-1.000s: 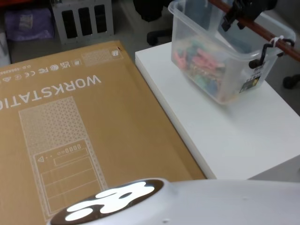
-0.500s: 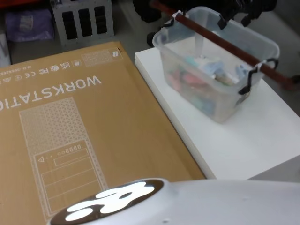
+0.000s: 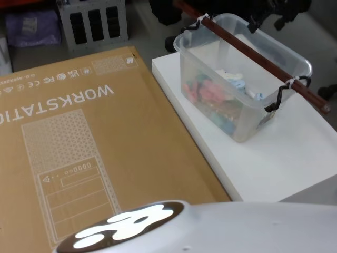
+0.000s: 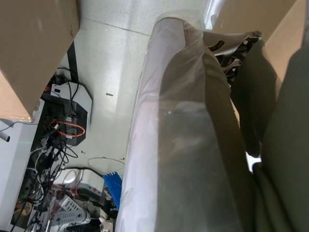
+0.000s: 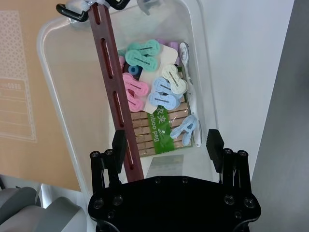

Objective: Use one hand to grasp the basket and place it at the designated location.

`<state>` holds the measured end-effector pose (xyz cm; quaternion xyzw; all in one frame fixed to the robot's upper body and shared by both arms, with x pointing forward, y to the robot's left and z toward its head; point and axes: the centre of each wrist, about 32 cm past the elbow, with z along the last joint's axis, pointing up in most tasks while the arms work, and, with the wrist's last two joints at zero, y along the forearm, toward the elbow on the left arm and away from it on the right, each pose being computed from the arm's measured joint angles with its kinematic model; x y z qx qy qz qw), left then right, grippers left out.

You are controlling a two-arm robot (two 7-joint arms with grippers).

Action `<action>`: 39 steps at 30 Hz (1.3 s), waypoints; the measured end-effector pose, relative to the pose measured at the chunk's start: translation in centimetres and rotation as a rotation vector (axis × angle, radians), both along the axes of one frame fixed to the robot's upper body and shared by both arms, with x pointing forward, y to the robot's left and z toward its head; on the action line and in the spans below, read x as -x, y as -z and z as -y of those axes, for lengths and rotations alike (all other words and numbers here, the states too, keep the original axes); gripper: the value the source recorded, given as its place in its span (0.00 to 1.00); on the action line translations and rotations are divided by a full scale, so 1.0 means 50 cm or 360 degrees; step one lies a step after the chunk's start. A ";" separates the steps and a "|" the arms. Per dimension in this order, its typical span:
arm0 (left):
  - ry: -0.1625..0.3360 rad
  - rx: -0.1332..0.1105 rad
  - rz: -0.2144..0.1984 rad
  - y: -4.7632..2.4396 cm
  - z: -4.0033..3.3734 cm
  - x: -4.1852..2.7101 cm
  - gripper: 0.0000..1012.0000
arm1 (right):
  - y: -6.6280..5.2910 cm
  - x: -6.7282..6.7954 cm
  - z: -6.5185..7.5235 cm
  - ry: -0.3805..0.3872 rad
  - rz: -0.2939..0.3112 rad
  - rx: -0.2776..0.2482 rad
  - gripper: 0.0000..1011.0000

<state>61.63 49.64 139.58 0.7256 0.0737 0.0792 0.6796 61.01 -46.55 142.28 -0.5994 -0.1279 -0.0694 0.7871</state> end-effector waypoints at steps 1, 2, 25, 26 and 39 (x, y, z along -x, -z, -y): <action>0.0000 0.0000 0.0000 0.000 0.000 0.000 0.00 | -0.002 0.001 0.001 0.0000 0.0004 -0.0003 0.99; 0.0000 0.0000 0.0000 0.000 0.000 0.000 0.00 | -0.004 0.002 0.002 -0.0001 0.0008 -0.0007 0.99; 0.0000 0.0000 0.0000 0.000 0.000 0.000 0.00 | -0.060 0.038 0.027 0.0034 0.0140 -0.0099 0.99; 0.0000 0.0000 0.0000 0.000 0.000 0.000 0.00 | -0.061 0.039 0.027 0.0038 0.0144 -0.0102 0.99; 0.0000 0.0000 0.0000 0.000 0.000 0.000 0.00 | -0.066 0.038 0.026 0.0036 0.0150 -0.0107 0.99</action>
